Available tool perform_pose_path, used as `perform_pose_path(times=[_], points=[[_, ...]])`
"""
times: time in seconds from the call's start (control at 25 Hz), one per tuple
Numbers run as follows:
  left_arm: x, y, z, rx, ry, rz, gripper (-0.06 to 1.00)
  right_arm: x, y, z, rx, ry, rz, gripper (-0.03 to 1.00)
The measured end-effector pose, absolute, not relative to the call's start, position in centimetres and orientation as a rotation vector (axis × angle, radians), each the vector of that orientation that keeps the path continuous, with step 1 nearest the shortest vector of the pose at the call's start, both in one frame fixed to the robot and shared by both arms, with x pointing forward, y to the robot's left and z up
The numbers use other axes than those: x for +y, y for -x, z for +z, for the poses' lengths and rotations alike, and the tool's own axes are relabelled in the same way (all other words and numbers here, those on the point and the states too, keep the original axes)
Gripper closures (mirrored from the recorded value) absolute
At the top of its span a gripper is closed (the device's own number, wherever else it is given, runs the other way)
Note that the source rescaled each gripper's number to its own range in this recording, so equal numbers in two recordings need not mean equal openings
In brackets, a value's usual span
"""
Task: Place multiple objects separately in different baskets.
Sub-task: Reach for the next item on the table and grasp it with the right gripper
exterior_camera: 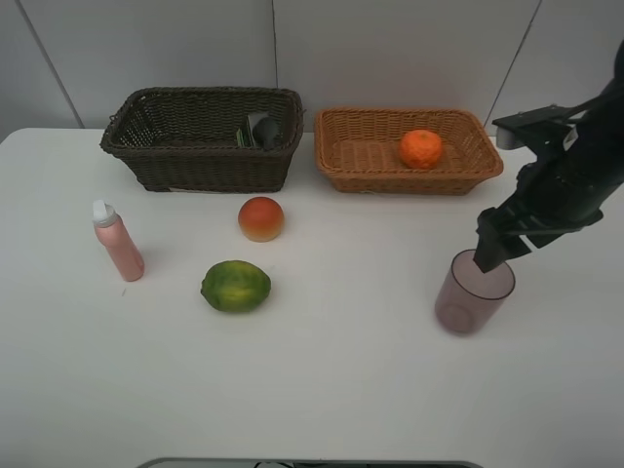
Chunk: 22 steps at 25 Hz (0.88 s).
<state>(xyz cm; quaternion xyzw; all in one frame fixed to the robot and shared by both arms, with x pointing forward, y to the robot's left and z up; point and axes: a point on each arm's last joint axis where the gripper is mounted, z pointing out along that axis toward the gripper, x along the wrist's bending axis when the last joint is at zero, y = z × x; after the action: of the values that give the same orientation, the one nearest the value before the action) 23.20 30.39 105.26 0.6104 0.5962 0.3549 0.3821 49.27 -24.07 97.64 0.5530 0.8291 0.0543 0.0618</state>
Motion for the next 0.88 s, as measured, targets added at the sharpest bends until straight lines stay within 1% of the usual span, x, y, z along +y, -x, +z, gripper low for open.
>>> perform_pose_path(times=[0.56, 0.64, 0.72, 0.76, 0.8, 0.88], points=[[30.4, -23.2, 105.3, 1.521, -1.557, 0.905, -0.06, -24.7, -48.8, 94.0, 2.460, -1.655, 0.237, 0.01], [30.4, -23.2, 105.3, 1.521, -1.557, 0.905, -0.06, -24.7, -48.9, 93.6, 2.461, -1.657, 0.236, 0.03], [30.4, -23.2, 105.3, 1.521, -1.557, 0.905, -0.06, -24.6, -49.0, 93.2, 2.467, -1.670, 0.228, 0.11], [30.4, -23.2, 105.3, 1.521, -1.557, 0.905, -0.06, -24.6, -49.1, 93.1, 2.467, -1.681, 0.231, 0.18], [30.4, -23.2, 105.3, 1.521, -1.557, 0.905, -0.06, -24.6, -49.1, 93.0, 2.466, -1.681, 0.231, 0.29], [30.4, -23.2, 105.3, 1.521, -1.557, 0.905, -0.06, -24.6, -49.1, 93.0, 2.466, -1.680, 0.232, 0.55]])
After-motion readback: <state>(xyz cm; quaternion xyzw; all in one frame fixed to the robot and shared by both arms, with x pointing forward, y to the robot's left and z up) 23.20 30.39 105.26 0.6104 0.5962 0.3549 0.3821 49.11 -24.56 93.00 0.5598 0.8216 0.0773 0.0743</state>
